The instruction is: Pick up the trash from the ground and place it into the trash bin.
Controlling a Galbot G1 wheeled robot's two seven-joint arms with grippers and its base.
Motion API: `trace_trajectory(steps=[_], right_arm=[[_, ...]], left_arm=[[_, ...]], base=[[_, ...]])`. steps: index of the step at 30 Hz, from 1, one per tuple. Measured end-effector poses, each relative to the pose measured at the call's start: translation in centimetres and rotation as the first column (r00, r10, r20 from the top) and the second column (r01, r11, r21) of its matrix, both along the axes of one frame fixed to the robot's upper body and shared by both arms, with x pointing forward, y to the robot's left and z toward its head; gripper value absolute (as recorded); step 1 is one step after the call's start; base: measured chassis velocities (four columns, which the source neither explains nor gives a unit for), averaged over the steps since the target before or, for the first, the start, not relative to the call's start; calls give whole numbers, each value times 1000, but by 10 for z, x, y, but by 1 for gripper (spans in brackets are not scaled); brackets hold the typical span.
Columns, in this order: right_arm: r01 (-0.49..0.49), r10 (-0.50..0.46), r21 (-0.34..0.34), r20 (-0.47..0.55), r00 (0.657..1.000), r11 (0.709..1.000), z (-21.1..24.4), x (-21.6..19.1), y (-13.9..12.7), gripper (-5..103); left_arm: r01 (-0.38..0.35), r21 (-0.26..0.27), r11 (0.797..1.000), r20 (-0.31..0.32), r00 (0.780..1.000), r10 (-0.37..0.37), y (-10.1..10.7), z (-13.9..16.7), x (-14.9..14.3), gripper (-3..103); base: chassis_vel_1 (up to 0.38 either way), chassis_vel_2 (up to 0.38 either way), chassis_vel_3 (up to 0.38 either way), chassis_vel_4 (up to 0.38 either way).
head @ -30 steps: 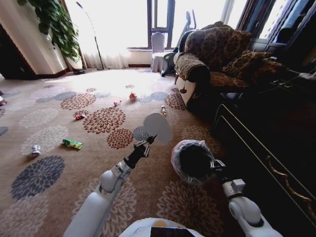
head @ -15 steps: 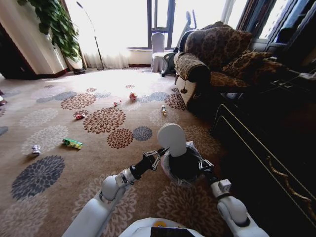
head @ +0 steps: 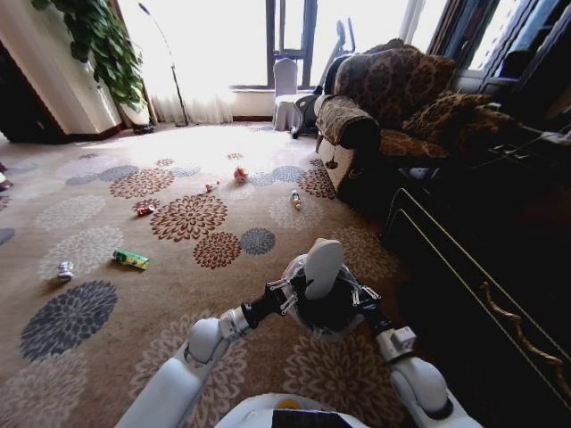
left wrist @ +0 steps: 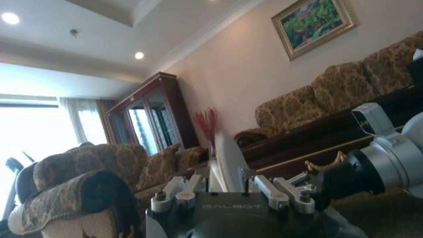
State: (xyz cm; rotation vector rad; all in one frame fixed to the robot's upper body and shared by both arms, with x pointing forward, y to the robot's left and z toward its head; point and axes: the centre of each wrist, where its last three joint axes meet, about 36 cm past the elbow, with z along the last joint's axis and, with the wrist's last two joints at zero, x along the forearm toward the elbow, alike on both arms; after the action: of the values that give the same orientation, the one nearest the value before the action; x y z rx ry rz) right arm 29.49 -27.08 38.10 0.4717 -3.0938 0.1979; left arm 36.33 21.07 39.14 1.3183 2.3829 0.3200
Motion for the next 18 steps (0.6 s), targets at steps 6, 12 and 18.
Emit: trace_trajectory(steps=[6,12,18], right_arm=[[0,0,2,-1,1000,1000,0,-1,0,0],[19,-19,18,-18,1000,1000,0,0,-5,0],[39,-38,27,-26,999,999,-1,0,-14,0]], left_arm=[[-2,-8,1000,-3,1000,1,-2,-2,-1,47],[-42,-80,996,-22,999,40,-1,0,-12,70],[-203,-287,936,-167,973,160,0,-7,-43,90]], base=[[0,0,0,0],[0,0,0,0],[0,0,0,0]])
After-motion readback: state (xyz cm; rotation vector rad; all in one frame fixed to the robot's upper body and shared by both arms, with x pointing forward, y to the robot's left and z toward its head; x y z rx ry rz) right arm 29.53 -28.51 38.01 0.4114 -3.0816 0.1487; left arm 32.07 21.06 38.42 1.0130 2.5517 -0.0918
